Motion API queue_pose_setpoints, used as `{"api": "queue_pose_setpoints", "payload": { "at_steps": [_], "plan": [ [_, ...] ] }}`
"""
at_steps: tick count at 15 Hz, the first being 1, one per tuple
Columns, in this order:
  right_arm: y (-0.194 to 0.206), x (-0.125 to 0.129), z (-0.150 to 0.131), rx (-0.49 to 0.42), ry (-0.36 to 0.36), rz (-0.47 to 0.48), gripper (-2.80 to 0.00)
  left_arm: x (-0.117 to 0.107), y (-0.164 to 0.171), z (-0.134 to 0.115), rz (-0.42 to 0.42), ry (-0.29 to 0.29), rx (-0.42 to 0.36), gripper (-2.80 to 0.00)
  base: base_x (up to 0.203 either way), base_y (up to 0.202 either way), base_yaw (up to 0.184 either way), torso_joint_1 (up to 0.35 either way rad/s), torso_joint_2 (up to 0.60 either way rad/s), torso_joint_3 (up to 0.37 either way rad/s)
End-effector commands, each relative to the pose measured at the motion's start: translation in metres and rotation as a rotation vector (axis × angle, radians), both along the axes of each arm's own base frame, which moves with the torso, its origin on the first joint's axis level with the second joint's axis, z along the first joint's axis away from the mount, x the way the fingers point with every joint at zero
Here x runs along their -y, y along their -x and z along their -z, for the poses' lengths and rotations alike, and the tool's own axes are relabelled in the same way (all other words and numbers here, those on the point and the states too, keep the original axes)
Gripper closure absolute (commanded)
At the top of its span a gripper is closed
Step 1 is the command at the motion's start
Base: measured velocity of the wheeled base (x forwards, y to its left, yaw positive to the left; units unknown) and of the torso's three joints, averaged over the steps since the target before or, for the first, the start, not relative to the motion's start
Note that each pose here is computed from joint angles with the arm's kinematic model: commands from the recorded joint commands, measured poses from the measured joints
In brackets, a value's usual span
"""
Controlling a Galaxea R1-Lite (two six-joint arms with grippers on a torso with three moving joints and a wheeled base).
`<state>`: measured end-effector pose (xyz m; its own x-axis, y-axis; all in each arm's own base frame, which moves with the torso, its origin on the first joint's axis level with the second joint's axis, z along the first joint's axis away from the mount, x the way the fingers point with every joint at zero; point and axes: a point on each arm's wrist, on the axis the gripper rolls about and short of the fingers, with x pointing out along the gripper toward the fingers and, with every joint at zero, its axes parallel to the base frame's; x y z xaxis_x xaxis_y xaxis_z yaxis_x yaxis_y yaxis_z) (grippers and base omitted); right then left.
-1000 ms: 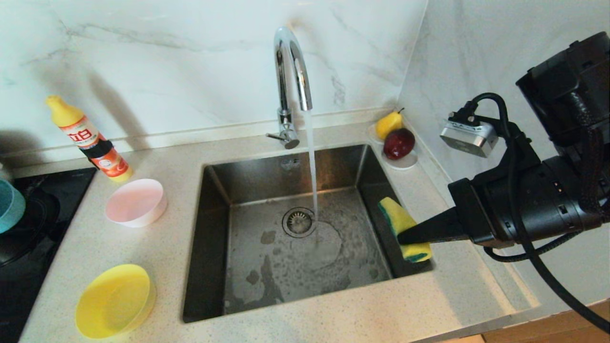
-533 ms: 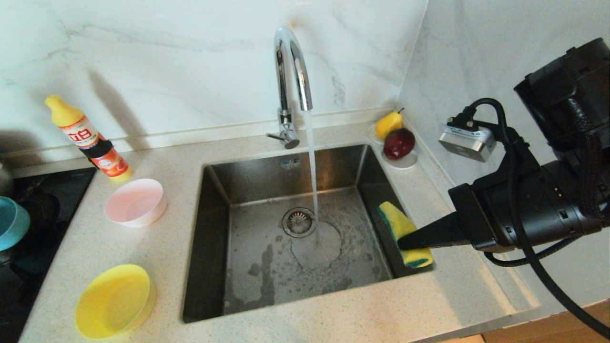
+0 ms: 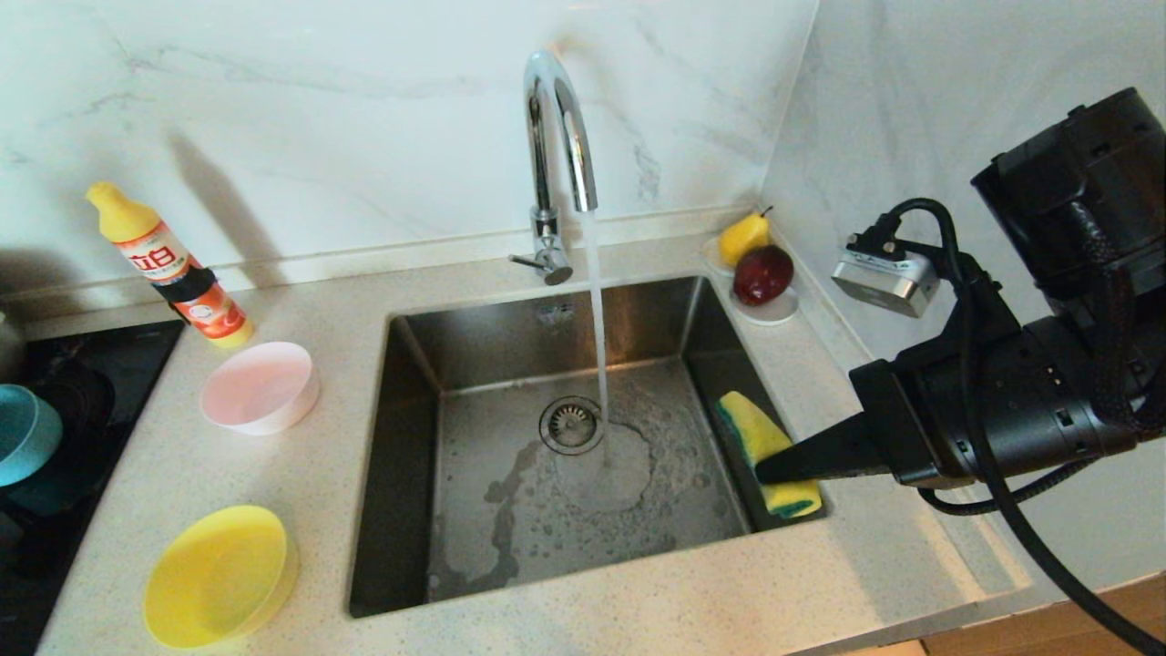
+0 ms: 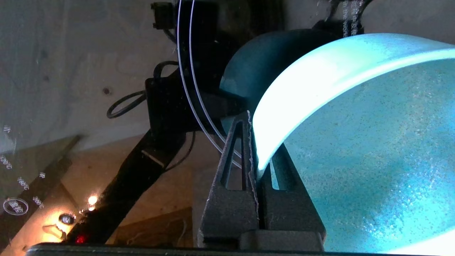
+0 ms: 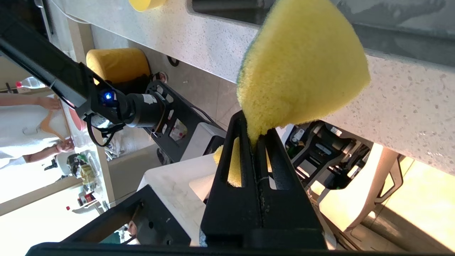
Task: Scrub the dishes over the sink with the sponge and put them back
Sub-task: Wash the bowl
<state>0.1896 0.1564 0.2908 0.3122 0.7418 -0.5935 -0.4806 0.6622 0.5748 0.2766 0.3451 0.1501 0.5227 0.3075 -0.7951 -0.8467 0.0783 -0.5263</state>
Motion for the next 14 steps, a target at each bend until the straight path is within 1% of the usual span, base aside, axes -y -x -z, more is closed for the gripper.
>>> {"api": "queue_pose_setpoints", "payload": {
  "at_steps": [1,2,3,4,7,9,11,12,14],
  "plan": [
    [-0.001,-0.001,0.002,-0.001,-0.007,-0.002,0.0,-0.001,-0.001,-0.002,0.008,0.018,0.007,0.0,0.0,0.0,0.0,0.0,0.0,0.0],
    [-0.001,-0.001,0.004,-0.004,-0.005,-0.002,0.0,0.0,-0.001,-0.004,0.03,0.035,0.034,-2.8,0.0,0.0,0.0,0.0,0.0,0.0],
    [-0.001,-0.001,0.005,-0.005,-0.004,-0.002,0.0,0.002,-0.001,-0.008,0.052,0.054,0.064,-2.8,0.0,0.0,0.0,0.0,0.0,0.0],
    [-0.001,-0.001,0.005,-0.005,-0.004,-0.002,0.0,0.004,0.001,-0.012,0.052,0.063,0.079,-2.8,0.0,0.0,0.0,0.0,0.0,0.0],
    [0.0,0.0,0.003,0.002,-0.008,-0.003,0.0,0.007,0.004,-0.025,0.045,0.043,0.098,-2.8,0.0,0.0,0.0,0.0,0.0,0.0],
    [0.001,0.001,0.001,0.01,-0.012,-0.004,0.0,0.016,0.011,-0.05,0.051,0.001,0.134,-2.8,0.0,0.0,0.0,0.0,0.0,0.0],
    [0.001,0.0,0.001,0.007,-0.012,-0.003,0.0,0.032,0.023,-0.086,0.061,-0.067,0.185,-2.8,0.0,0.0,0.0,0.0,0.0,0.0],
    [0.001,0.001,0.001,0.007,-0.012,-0.003,0.0,0.04,0.03,-0.101,0.07,-0.096,0.2,0.0,0.0,0.0,0.0,0.0,0.0,0.0],
    [0.002,0.001,0.002,0.005,-0.011,-0.002,0.0,0.059,0.044,-0.129,0.121,-0.16,0.222,0.0,0.0,0.0,0.0,0.0,0.0,0.0]
  ]
}}
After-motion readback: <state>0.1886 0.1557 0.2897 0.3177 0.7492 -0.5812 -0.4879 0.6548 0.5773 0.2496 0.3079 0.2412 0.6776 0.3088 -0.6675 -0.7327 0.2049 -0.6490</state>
